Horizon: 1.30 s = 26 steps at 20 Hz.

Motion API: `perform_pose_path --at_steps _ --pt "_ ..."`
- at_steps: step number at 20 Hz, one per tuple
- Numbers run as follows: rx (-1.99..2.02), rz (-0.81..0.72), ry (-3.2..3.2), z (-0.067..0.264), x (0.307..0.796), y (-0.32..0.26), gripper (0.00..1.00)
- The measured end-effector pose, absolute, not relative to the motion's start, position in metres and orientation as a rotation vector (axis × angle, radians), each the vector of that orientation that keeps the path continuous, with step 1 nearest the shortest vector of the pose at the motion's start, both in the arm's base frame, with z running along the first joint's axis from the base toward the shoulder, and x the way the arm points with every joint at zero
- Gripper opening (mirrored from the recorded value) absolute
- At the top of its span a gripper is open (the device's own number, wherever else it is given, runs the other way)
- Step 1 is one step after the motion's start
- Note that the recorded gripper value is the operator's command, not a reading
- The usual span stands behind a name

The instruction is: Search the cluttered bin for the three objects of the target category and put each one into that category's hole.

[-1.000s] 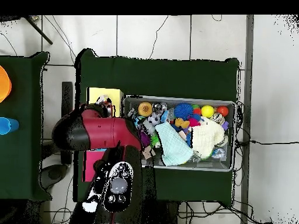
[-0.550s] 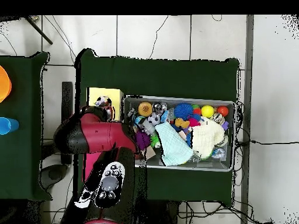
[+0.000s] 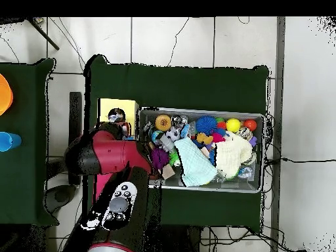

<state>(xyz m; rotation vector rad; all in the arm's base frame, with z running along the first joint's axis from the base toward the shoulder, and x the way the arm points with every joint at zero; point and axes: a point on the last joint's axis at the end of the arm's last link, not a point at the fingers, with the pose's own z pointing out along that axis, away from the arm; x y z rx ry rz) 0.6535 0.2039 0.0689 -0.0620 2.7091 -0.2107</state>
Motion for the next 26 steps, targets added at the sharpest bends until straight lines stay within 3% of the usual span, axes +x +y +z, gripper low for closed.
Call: perform_pose_path --at_steps 19,26 --pt "-0.037 -0.228 2.701 0.059 0.652 0.209 0.0" --pt "-0.001 -0.202 2.697 0.083 0.661 0.204 0.0"
